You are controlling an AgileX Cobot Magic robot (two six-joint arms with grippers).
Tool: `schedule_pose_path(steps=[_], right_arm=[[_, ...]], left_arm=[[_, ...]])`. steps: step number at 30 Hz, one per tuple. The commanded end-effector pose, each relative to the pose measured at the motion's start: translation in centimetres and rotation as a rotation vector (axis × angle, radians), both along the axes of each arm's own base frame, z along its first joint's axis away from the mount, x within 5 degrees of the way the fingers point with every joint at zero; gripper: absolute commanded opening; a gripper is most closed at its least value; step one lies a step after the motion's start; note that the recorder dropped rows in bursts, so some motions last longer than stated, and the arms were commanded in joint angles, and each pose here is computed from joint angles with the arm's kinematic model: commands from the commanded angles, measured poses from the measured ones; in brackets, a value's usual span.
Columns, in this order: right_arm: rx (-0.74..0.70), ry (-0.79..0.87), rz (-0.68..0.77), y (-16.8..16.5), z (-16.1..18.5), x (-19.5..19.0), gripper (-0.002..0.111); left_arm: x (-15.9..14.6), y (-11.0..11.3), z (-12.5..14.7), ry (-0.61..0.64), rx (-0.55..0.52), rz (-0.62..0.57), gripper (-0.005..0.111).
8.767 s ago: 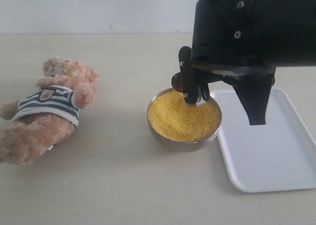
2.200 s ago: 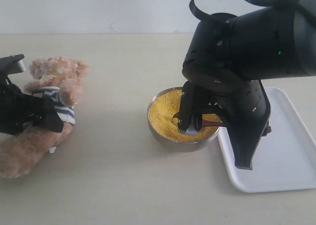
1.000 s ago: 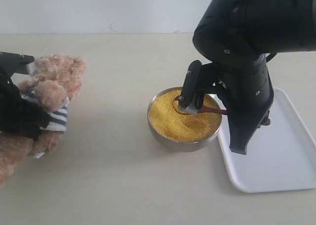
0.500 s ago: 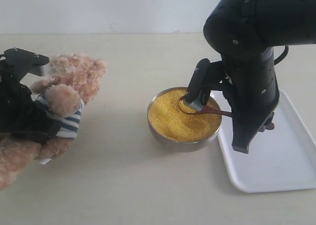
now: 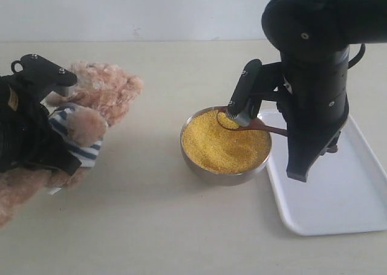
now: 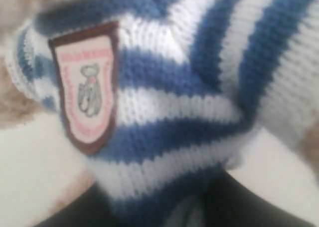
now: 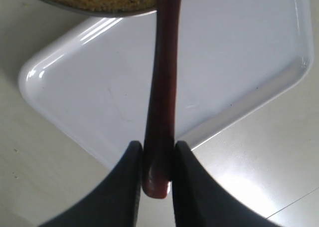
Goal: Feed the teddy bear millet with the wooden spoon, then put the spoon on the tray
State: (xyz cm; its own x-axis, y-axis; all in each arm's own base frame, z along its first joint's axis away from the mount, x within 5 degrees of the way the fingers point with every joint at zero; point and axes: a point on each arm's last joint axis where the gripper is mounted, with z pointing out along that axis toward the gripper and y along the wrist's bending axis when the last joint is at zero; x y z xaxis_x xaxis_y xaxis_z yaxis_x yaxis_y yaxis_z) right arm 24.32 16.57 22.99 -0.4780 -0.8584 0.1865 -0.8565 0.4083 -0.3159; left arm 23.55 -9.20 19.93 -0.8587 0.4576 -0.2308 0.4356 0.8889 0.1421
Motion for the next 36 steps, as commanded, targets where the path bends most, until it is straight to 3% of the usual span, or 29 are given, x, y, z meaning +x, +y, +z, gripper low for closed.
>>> schedule_pose_path(steps=[1, 5, 18, 27, 36], right_arm=[[0.009, -0.008, -0.003, -0.1, 0.5, 0.0, -0.001], [0.010, -0.009, -0.006, -0.1, 0.5, 0.0, -0.001], [0.010, -0.009, -0.006, -0.1, 0.5, 0.0, -0.001], [0.011, -0.011, -0.006, -0.1, 0.5, 0.0, -0.001], [0.037, 0.034, 0.018, 0.1, 0.3, -0.3, -0.001]], left_arm=[[0.5, -0.7, 0.4, -0.083, -0.077, 0.003, 0.004], [0.5, -1.2, 0.4, -0.085, -0.128, -0.014, 0.004], [0.9, -1.6, -2.0, 0.012, -0.095, -0.026, 0.004], [0.4, -1.8, -0.9, -0.013, -0.097, -0.216, 0.004], [0.5, -1.6, -0.1, -0.068, -0.003, -0.475, 0.004]])
